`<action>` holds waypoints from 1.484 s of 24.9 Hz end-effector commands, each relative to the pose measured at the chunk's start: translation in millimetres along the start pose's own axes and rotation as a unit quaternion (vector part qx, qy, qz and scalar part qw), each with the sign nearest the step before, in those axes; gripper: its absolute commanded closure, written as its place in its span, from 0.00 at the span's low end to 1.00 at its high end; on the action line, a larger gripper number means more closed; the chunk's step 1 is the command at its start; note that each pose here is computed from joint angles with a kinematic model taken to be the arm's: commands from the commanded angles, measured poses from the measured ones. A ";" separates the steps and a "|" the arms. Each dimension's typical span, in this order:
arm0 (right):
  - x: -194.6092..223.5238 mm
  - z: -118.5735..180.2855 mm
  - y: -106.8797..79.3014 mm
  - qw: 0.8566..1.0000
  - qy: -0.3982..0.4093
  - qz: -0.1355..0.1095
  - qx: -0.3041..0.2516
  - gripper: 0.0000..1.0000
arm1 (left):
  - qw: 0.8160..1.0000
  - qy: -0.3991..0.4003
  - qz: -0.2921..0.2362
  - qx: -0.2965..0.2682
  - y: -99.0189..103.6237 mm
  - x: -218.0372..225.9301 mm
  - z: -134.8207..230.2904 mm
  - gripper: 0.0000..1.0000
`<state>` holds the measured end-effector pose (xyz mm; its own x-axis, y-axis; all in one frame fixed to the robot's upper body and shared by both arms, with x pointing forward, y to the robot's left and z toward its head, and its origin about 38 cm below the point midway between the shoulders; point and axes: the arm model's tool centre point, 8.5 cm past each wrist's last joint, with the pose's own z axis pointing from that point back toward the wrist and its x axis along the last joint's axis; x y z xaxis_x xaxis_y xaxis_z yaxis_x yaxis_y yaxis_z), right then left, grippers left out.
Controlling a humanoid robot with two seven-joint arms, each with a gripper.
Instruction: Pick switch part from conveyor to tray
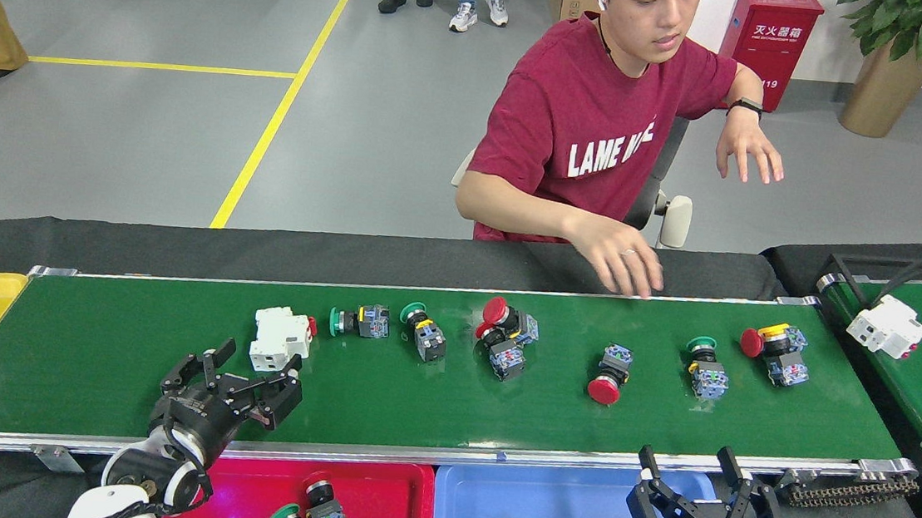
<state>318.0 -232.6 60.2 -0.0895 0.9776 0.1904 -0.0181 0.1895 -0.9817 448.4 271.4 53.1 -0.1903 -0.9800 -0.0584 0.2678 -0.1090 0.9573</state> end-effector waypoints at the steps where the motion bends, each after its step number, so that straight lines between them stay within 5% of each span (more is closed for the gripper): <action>1: 18.1 -15.4 -10.5 1.000 -0.003 -0.016 -0.015 0.03 | 1.000 0.007 -0.006 0.015 13.0 -5.6 -3.9 0.00; 4: 53.6 -43.0 -15.0 1.000 -0.014 -0.020 -0.010 0.03 | 1.000 0.009 -0.003 0.012 11.5 -5.5 -5.0 0.00; 10: 127.6 -83.3 -2.2 1.000 -0.016 0.021 0.016 0.03 | 0.999 0.043 0.008 -0.012 5.9 -11.0 -24.2 0.01; 12: 136.9 -83.0 5.7 0.999 -0.012 0.027 0.027 0.03 | 0.997 0.073 0.010 -0.014 4.9 -17.7 -30.6 0.08; 14: 137.7 -83.7 17.1 0.999 0.004 0.028 0.044 0.03 | 0.996 0.086 0.002 0.004 8.1 -19.3 -34.2 0.37; 16: 134.0 -84.0 21.8 0.998 0.030 0.029 0.050 0.03 | 0.996 0.083 0.005 0.023 9.7 -18.3 -33.7 0.81; 18: 131.4 -97.6 18.6 0.997 0.052 0.034 0.048 0.03 | 0.996 0.080 0.003 0.046 9.6 -16.1 -32.0 0.96; 22: 135.6 -126.5 20.6 0.995 0.066 0.046 0.062 0.03 | 0.996 0.029 -0.023 0.085 14.4 -5.1 -12.9 0.98; 24: 134.7 -130.5 43.1 0.991 0.064 0.063 0.098 0.03 | 0.994 -0.009 -0.045 0.103 21.4 -4.1 3.2 0.98; 28: 148.5 -139.3 41.0 0.992 0.046 0.040 0.107 0.05 | 0.990 -0.059 -0.075 0.106 11.1 -6.3 36.0 0.97; 37: 154.8 -146.2 35.0 0.994 -0.003 0.045 0.104 0.75 | 0.990 -0.079 -0.038 0.111 -11.4 -45.1 94.3 0.96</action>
<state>442.3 -64.1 44.0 -0.0715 0.9925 0.0995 -0.2404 0.0796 -0.9674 364.1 326.7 59.6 -0.3382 -0.9363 -0.0952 0.0744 -0.1274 0.9891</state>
